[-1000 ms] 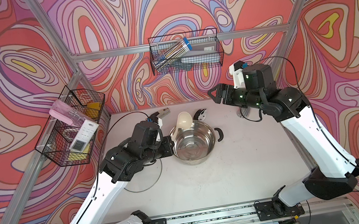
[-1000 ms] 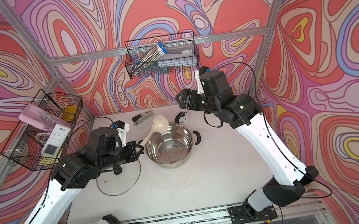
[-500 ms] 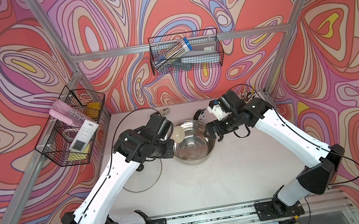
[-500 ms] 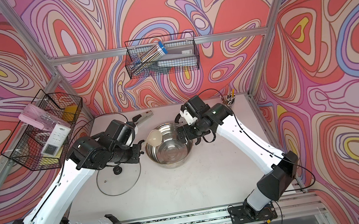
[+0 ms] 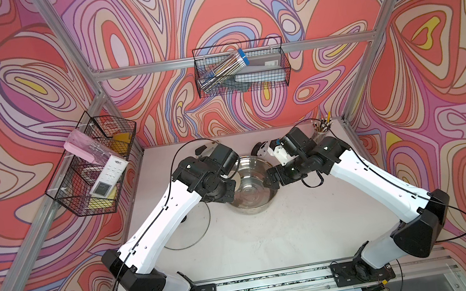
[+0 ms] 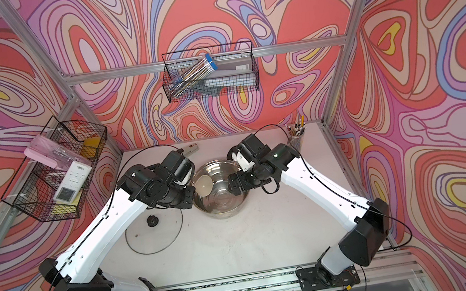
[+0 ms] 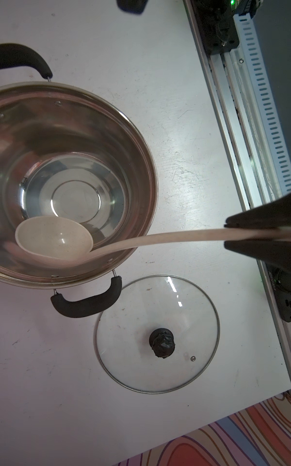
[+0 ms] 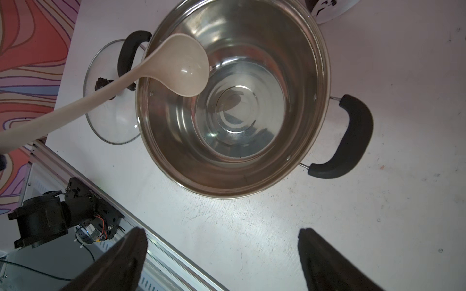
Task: Stir the soup with a spoon
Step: Stir the soup in the pan with a stick.
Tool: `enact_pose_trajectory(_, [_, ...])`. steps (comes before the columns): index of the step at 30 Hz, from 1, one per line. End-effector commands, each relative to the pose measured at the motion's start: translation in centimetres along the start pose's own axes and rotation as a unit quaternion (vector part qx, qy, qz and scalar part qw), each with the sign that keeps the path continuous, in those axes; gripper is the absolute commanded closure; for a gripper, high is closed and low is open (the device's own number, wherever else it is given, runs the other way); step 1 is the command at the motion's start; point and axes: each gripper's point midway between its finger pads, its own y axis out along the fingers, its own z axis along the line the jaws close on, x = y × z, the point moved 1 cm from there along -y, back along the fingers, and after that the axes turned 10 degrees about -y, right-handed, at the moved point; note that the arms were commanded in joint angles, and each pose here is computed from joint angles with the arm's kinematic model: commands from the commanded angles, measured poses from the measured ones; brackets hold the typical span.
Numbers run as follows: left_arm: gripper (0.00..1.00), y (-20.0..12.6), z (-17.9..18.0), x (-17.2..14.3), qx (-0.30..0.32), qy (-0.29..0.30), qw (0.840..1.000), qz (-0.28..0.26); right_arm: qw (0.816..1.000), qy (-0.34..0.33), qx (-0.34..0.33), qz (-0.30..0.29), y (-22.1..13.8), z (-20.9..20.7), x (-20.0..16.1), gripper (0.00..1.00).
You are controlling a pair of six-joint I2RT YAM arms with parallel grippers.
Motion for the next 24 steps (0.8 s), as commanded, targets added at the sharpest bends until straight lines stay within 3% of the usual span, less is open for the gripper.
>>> enact_pose_trajectory(1, [1.00, -0.2, -0.1, 0.8, 0.014, 0.006, 1.000, -0.017, 0.999, -0.001, -0.015, -0.035, -1.6, -0.2, 0.7, 0.04])
enact_pose_trajectory(13, [1.00, 2.4, -3.3, 3.3, 0.027, 0.035, 0.998, -0.036, 0.995, 0.009, -0.039, -0.091, -4.8, -0.7, 1.5, 0.04])
enact_pose_trajectory(24, [1.00, 3.0, -9.0, 3.6, -0.042, 0.076, 0.996, -0.030, 0.992, 0.010, -0.068, -0.106, -6.4, -1.5, 1.0, 0.04])
